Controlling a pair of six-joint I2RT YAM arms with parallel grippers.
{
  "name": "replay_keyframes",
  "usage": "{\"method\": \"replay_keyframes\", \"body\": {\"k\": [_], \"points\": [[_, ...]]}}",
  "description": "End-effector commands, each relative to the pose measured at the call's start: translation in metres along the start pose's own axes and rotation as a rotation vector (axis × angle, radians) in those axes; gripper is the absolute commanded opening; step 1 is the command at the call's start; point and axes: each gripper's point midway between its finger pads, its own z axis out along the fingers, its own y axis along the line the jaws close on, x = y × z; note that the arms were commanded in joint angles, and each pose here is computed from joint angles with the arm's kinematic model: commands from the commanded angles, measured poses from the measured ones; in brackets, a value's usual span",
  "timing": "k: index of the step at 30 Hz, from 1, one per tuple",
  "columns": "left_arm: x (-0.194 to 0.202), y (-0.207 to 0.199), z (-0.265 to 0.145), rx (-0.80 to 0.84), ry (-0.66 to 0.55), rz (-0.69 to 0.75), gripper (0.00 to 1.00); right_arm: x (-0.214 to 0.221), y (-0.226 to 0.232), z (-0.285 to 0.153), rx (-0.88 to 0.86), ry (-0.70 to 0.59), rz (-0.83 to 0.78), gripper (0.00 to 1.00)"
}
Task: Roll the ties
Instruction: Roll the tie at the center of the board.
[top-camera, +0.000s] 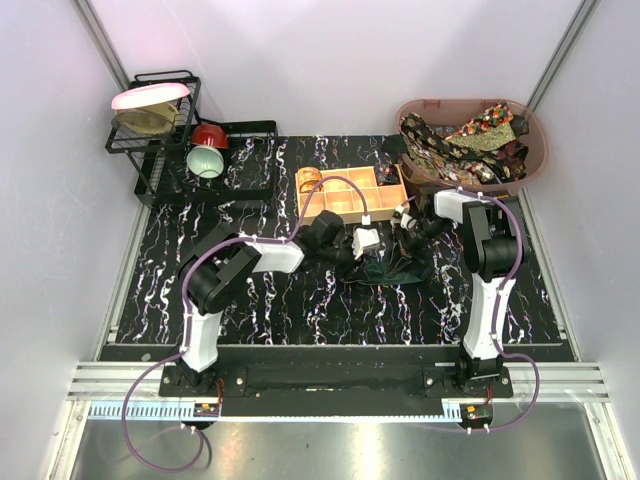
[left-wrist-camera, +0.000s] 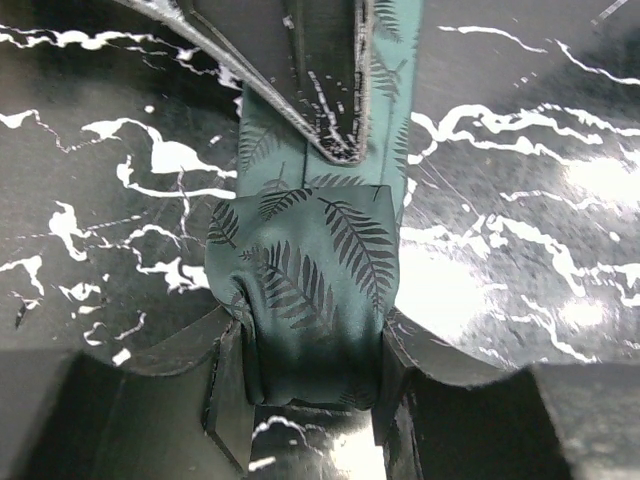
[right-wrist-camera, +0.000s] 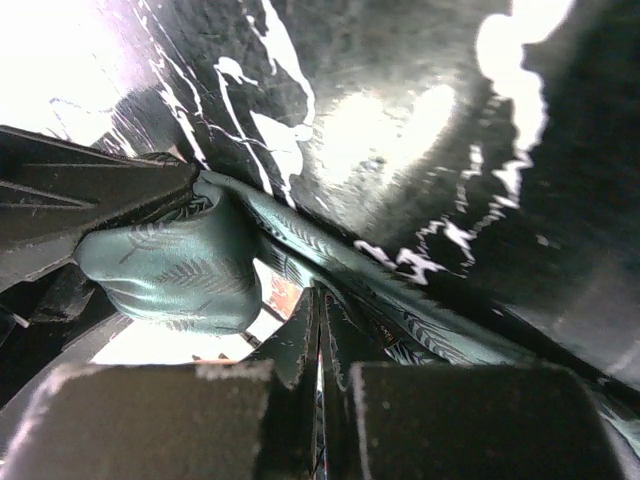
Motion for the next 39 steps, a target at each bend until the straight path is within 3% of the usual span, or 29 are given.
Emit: {"method": "replay_keyframes", "body": {"k": [1, 10, 15, 20, 23, 27, 31, 39], "points": [[-0.012, -0.014, -0.016, 0.079, -0.03, 0.048, 0.31, -0.016, -0.027, 0.006, 0.148, -0.033, -0.043, 0.0], [-0.014, -0.024, -0.021, 0.146, -0.023, 0.193, 0.36, -0.017, -0.027, 0.007, 0.159, -0.032, -0.049, 0.0], [0.011, -0.012, -0.02, 0.072, 0.141, 0.18, 0.29, -0.016, -0.027, 0.007, 0.157, -0.033, -0.048, 0.0], [0.051, -0.002, -0.023, 0.001, 0.33, 0.036, 0.29, -0.011, -0.027, 0.006, 0.158, -0.025, -0.046, 0.0], [0.062, -0.002, -0.027, -0.004, 0.37, 0.037, 0.29, -0.01, -0.023, 0.004, 0.143, -0.032, -0.055, 0.03], [0.072, 0.003, -0.03, -0.031, 0.441, 0.064, 0.28, -0.02, -0.001, -0.007, 0.06, -0.076, -0.083, 0.17], [0.074, 0.006, -0.032, -0.063, 0.493, 0.116, 0.29, -0.032, 0.034, -0.035, -0.063, -0.148, -0.131, 0.4], [0.079, 0.007, -0.03, -0.081, 0.568, 0.147, 0.33, -0.018, 0.069, -0.042, -0.256, -0.133, -0.152, 0.5]]}}
